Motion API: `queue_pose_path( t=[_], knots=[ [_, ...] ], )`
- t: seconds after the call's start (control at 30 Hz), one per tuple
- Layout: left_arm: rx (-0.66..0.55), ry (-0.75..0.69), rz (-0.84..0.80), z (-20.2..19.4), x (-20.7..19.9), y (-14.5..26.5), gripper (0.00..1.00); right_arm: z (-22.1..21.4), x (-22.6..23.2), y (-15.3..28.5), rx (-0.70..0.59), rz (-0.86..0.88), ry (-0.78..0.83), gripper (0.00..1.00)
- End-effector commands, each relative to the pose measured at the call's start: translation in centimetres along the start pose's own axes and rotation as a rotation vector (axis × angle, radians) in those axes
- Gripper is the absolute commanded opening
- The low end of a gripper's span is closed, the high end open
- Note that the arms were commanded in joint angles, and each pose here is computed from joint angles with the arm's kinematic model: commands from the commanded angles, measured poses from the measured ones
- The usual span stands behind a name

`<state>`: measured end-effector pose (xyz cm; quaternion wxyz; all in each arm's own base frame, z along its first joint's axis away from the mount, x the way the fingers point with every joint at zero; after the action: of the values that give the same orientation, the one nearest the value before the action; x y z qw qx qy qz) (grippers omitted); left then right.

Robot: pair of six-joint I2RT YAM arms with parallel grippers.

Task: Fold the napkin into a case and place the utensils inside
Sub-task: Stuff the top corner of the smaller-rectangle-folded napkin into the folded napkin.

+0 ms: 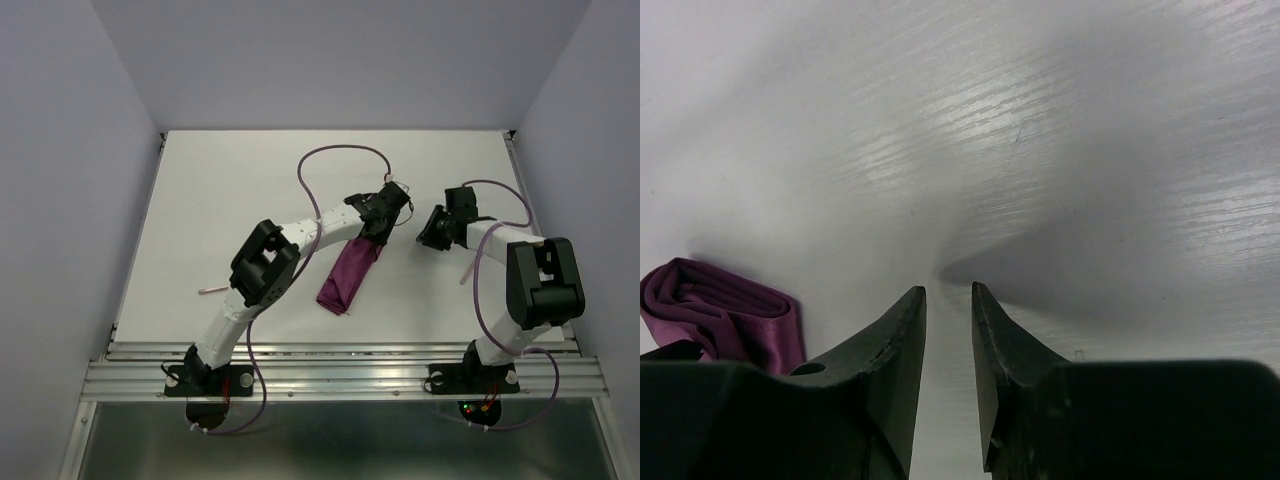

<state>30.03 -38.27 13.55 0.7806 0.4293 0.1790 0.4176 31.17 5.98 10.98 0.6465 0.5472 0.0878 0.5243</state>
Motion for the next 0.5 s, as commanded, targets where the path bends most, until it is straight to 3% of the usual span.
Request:
queue_pose_path(
  t=[0.0, 0.3, 0.47],
  knots=[
    [-0.024, 0.005, 0.024, 0.5, 0.1, 0.6, 0.43, 0.6, 0.7, 0.8, -0.037, 0.020, 0.025, 0.31],
    [-0.011, -0.005, 0.003, 0.1, -0.6, 0.1, 0.46, 0.6, 0.7, 0.9, -0.035, 0.022, 0.023, 0.31],
    [0.019, -0.023, 0.012, -0.5, -0.6, -0.8, 0.29, 0.7, 0.8, 1.1, -0.038, 0.026, 0.027, 0.31]
  ],
)
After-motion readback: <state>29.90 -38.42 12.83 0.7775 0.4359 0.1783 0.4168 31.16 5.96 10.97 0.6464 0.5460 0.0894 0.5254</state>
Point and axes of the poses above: each gripper's point midway between its finger pads, its own y axis back along the fingers, its own x axis along the line the jaws close on, z = x × y, the point moved 10 cm from there along y, back along the fingers, and after that the axes turned 8 degrees about -y, right-handed, at the moved point
